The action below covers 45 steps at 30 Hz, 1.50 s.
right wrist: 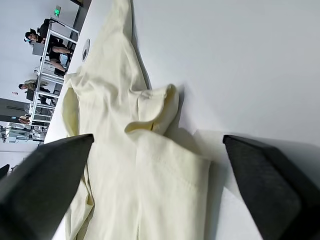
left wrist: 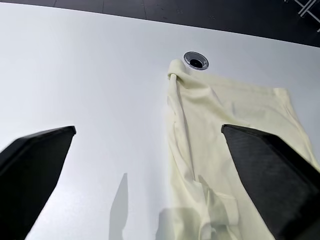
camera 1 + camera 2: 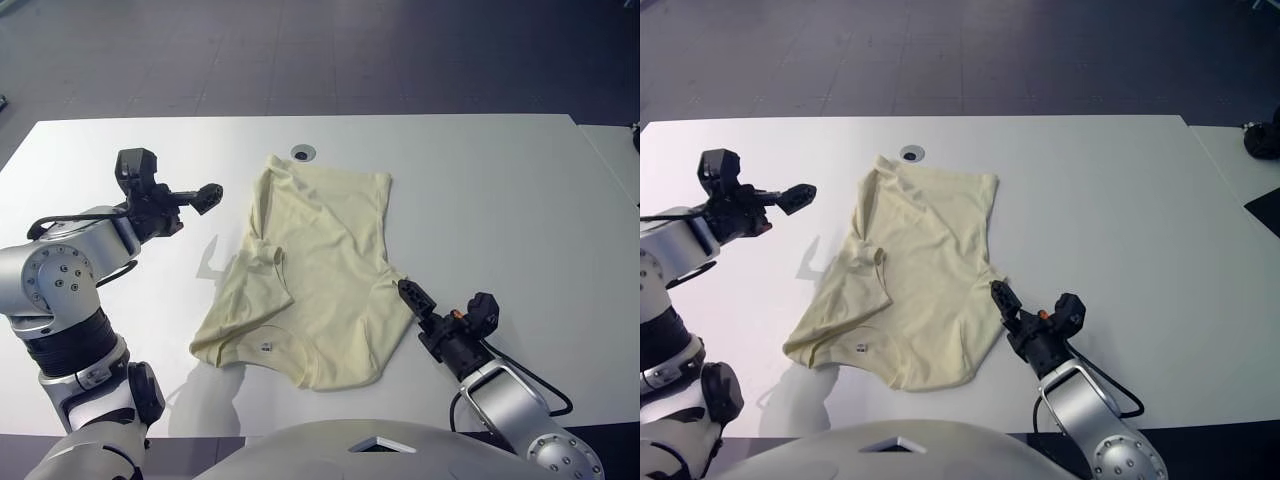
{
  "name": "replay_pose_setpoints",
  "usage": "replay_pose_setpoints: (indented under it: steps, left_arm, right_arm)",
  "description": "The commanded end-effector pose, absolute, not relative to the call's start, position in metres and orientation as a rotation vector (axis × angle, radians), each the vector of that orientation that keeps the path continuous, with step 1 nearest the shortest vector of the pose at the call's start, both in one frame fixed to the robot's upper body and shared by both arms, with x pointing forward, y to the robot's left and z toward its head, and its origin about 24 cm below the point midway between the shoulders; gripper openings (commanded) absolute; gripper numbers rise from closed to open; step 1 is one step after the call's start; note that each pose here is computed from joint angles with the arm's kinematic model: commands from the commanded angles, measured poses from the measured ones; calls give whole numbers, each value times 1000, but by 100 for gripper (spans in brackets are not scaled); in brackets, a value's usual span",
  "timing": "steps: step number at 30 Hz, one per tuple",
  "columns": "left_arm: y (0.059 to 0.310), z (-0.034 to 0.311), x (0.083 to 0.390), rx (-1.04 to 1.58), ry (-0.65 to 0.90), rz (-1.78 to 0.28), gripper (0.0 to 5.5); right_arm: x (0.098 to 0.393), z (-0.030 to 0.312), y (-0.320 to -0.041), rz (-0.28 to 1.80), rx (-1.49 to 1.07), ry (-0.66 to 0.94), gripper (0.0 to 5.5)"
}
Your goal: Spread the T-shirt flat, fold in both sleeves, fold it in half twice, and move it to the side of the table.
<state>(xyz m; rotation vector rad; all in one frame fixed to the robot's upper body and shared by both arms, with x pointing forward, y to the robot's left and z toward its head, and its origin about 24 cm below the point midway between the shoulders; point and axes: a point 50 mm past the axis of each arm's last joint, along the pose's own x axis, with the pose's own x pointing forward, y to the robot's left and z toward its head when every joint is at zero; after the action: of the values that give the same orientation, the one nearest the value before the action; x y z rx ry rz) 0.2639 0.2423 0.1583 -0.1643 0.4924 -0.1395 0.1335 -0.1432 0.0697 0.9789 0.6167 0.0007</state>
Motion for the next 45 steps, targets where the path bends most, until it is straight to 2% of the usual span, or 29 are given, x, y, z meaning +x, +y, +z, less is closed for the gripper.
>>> replay_pose_setpoints:
  steps: [1, 27, 35, 41, 45]
  left_arm:
    - [240, 158, 265, -163, 494, -143, 540]
    - [237, 148, 255, -192, 505, -104, 540]
    - [236, 146, 254, -200, 504, -82, 540]
    - [242, 142, 245, -213, 500, -30, 540]
    - [244, 140, 239, -220, 497, 3, 540]
  right_arm:
    - [134, 69, -138, 19, 996, 640, 417]
    - [134, 69, -145, 46, 937, 715, 2]
    - [133, 68, -164, -24, 890, 726, 2]
    - [135, 70, -213, -124, 732, 737, 2]
    - [140, 76, -231, -110, 627, 753, 2]
